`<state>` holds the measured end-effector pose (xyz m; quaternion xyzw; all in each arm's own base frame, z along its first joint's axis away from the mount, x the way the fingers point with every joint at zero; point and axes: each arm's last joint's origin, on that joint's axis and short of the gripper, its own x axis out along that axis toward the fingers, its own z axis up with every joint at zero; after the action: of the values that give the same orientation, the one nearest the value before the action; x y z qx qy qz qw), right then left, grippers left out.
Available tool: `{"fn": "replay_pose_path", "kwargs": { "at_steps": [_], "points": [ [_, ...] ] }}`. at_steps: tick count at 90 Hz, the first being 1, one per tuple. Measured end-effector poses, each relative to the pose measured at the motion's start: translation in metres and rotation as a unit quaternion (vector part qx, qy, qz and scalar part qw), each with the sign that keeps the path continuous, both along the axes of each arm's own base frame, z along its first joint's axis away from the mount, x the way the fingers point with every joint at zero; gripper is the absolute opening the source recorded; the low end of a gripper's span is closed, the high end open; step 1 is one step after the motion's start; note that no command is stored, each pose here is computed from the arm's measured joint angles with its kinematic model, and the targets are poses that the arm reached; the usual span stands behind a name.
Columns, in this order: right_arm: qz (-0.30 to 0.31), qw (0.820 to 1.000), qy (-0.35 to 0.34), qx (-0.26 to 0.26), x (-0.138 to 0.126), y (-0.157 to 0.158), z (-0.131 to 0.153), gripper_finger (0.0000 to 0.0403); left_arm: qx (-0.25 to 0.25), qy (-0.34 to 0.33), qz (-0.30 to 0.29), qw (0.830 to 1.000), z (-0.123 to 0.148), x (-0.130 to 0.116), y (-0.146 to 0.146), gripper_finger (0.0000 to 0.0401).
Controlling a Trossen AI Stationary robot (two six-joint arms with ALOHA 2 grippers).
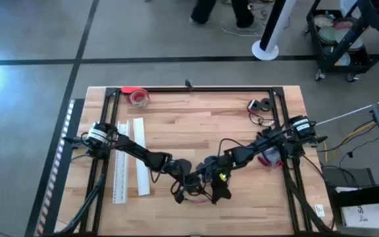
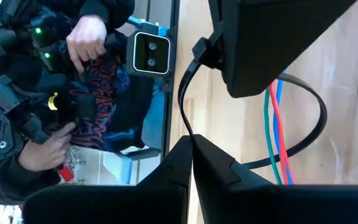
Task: Ziptie cables
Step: Wrap the black zip tie around the cables
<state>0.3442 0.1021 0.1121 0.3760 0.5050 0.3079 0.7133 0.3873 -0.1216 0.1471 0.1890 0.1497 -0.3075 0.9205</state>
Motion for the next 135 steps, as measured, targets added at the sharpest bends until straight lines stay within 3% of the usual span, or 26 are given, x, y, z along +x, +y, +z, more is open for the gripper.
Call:
{"fn": "replay_pose_path", "kwargs": {
  "at_steps": [17,28,40,52,72,88,115,135],
  "points": [
    [0.0,1.0,-0.015,-0.02,0.001,-0.002,-0.001,0.0,0.001,0.0,0.004,1.0,0.0,0.0,0.0,0.0],
    [0.0,0.998,-0.016,-0.061,-0.003,0.003,-0.003,0.0008,-0.009,0.013,0.008,1.0,-0.001,-0.001,0.0,0.0],
    [-0.004,0.994,-0.02,-0.108,-0.008,0.014,-0.002,0.004,-0.018,0.037,0.013,0.999,-0.005,-0.002,0.001,0.0],
    [-0.049,0.982,-0.027,-0.178,-0.015,0.021,0.007,0.0085,-0.047,0.057,0.032,0.997,-0.006,-0.002,0.003,0.0],
    [-0.122,0.946,-0.079,-0.29,-0.029,0.033,0.044,0.0141,-0.076,0.079,0.065,0.992,-0.007,-0.002,0.005,0.0],
    [-0.225,0.876,-0.141,-0.403,-0.036,0.049,0.059,0.0148,-0.094,0.089,0.101,0.986,-0.007,0.0,0.009,0.0],
    [-0.241,0.866,-0.154,-0.411,-0.039,0.07,0.049,0.0111,-0.101,0.092,0.116,0.984,-0.007,0.001,0.012,0.0],
    [-0.246,0.862,-0.15,-0.418,-0.033,0.083,0.041,0.0113,-0.114,0.099,0.128,0.98,-0.007,0.002,0.016,0.0]
  ]
}}
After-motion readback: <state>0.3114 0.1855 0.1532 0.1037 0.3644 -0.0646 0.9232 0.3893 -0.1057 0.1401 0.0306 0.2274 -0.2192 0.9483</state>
